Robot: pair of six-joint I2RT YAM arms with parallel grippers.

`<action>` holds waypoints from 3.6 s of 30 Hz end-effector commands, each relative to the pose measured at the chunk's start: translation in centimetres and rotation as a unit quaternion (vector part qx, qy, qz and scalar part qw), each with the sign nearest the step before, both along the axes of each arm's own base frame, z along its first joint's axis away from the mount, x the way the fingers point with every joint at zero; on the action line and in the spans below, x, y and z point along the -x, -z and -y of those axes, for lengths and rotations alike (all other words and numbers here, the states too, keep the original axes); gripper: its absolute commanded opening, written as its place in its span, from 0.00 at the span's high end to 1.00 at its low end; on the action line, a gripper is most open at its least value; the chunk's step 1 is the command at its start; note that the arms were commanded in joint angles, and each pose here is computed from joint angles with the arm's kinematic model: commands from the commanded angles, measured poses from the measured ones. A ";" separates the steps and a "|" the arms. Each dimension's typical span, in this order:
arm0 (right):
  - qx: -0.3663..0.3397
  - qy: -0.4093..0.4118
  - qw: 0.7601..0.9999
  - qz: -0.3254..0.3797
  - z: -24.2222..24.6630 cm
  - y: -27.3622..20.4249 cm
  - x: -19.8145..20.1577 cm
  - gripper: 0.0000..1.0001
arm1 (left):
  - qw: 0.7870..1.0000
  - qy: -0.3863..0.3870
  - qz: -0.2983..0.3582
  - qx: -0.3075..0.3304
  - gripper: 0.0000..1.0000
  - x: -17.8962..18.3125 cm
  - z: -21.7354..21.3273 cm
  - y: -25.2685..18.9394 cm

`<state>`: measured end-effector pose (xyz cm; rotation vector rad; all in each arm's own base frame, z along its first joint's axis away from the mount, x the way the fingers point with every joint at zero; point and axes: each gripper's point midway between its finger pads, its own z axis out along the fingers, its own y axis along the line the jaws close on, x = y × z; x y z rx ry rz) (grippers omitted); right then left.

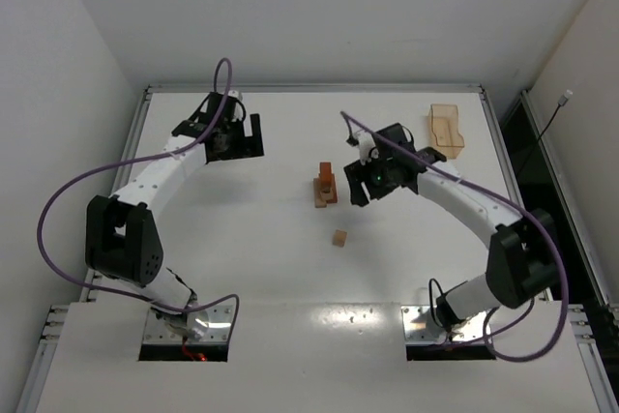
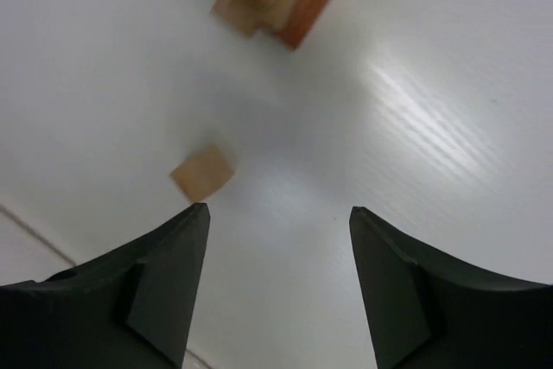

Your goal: Build the wood block tower

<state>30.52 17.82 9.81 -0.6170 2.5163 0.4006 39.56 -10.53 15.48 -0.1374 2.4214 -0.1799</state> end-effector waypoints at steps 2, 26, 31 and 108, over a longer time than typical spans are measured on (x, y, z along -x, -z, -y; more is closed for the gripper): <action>0.014 -0.243 0.968 0.060 -2.7 0.1 5.2 0.34 | 0.998 0.036 0.042 0.037 0.01 0.0 0.3 -2.9; 0.068 -0.466 0.880 0.060 -9.2 5.7 7.8 0.30 | 0.998 0.056 0.024 0.033 0.01 0.0 -0.3 -2.1; 0.081 -0.447 0.889 0.058 -9.2 6.1 6.5 0.30 | 0.998 0.051 0.013 0.031 0.01 -0.3 -0.6 -1.4; 0.016 0.133 0.987 -0.090 -8.9 -3.2 -7.3 1.00 | 0.999 0.010 0.022 0.034 0.01 -2.0 -1.6 -1.9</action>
